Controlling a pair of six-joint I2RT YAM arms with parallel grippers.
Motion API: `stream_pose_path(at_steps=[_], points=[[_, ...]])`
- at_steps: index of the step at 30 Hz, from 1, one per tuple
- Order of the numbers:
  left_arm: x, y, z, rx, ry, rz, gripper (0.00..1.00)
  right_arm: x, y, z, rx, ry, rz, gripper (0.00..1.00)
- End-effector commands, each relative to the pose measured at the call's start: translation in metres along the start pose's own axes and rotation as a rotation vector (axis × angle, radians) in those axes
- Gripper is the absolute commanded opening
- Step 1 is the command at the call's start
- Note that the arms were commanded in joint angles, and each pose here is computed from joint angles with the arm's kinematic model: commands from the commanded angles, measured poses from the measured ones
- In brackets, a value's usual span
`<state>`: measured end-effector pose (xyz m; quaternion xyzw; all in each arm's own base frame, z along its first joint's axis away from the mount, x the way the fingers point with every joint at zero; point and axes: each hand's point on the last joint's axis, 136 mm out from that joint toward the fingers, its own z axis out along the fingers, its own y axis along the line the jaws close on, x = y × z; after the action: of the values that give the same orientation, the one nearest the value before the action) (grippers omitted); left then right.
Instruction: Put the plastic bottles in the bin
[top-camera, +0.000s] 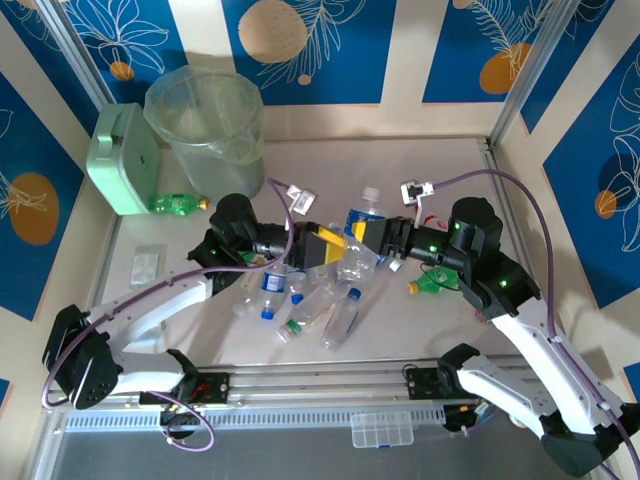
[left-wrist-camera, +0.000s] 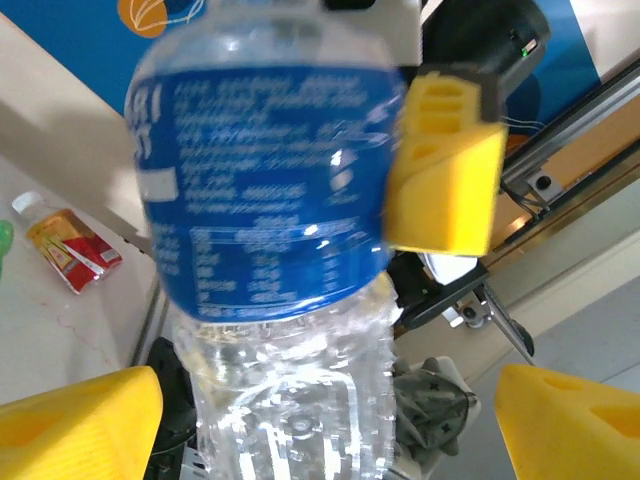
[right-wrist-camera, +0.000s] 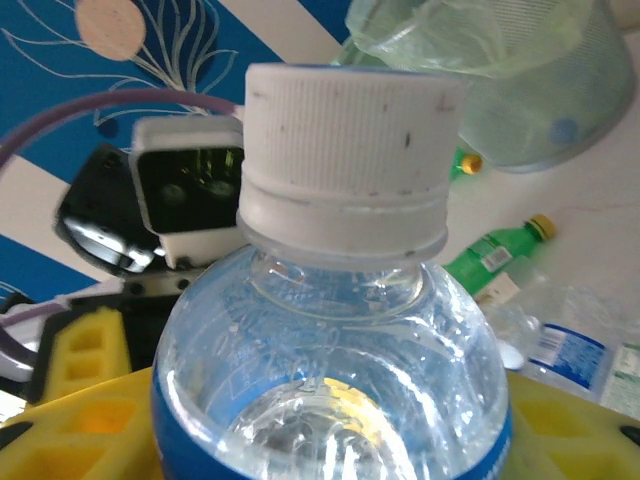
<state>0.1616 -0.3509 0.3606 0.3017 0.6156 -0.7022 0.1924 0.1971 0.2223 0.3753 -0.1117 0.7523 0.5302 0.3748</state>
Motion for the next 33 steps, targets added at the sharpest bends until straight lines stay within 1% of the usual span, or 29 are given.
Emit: stream_pose_path(at_steps=[1, 8, 16, 19, 22, 23, 26, 27, 28, 30, 31, 32, 33], points=[[-0.001, -0.011, 0.008, 0.059, 0.02, 0.035, 0.86, -0.012, 0.028, -0.003, -0.095, -0.024, -0.028, 0.55], [-0.002, -0.019, 0.015, 0.083, 0.026, 0.056, 0.82, -0.015, 0.025, -0.001, -0.071, -0.039, -0.029, 0.54], [-0.004, -0.027, 0.019, 0.105, 0.022, 0.062, 0.75, -0.01, 0.025, 0.009, -0.088, -0.022, -0.028, 0.53], [-0.004, -0.027, 0.019, 0.106, 0.022, 0.064, 0.7, -0.008, 0.026, 0.012, -0.096, -0.018, -0.027, 0.54], [-0.005, -0.027, 0.019, 0.109, 0.021, 0.067, 0.61, -0.008, 0.025, 0.012, -0.086, -0.018, -0.028, 0.54], [-0.005, -0.027, 0.019, 0.109, 0.019, 0.068, 0.57, -0.008, 0.024, 0.011, -0.079, -0.021, -0.029, 0.55], [-0.006, -0.027, 0.019, 0.108, 0.014, 0.068, 0.52, -0.008, 0.024, 0.008, -0.07, -0.029, -0.037, 0.59], [-0.007, -0.028, 0.019, 0.109, 0.013, 0.067, 0.51, -0.008, 0.024, 0.007, -0.067, -0.03, -0.038, 0.62], [-0.007, -0.029, 0.019, 0.112, 0.012, 0.071, 0.51, -0.009, 0.025, 0.006, -0.067, -0.029, -0.041, 0.68], [-0.007, -0.03, 0.019, 0.112, 0.014, 0.072, 0.51, -0.01, 0.027, 0.003, -0.06, -0.033, -0.05, 0.84], [-0.007, -0.03, 0.019, 0.107, 0.017, 0.073, 0.51, -0.012, 0.028, 0.0, -0.047, -0.042, -0.057, 0.94], [-0.007, -0.028, 0.019, 0.096, 0.018, 0.074, 0.51, -0.014, 0.027, -0.003, -0.028, -0.053, -0.063, 1.0], [-0.007, -0.025, 0.018, 0.079, 0.017, 0.073, 0.51, -0.017, 0.024, -0.008, 0.007, -0.075, -0.066, 0.99]])
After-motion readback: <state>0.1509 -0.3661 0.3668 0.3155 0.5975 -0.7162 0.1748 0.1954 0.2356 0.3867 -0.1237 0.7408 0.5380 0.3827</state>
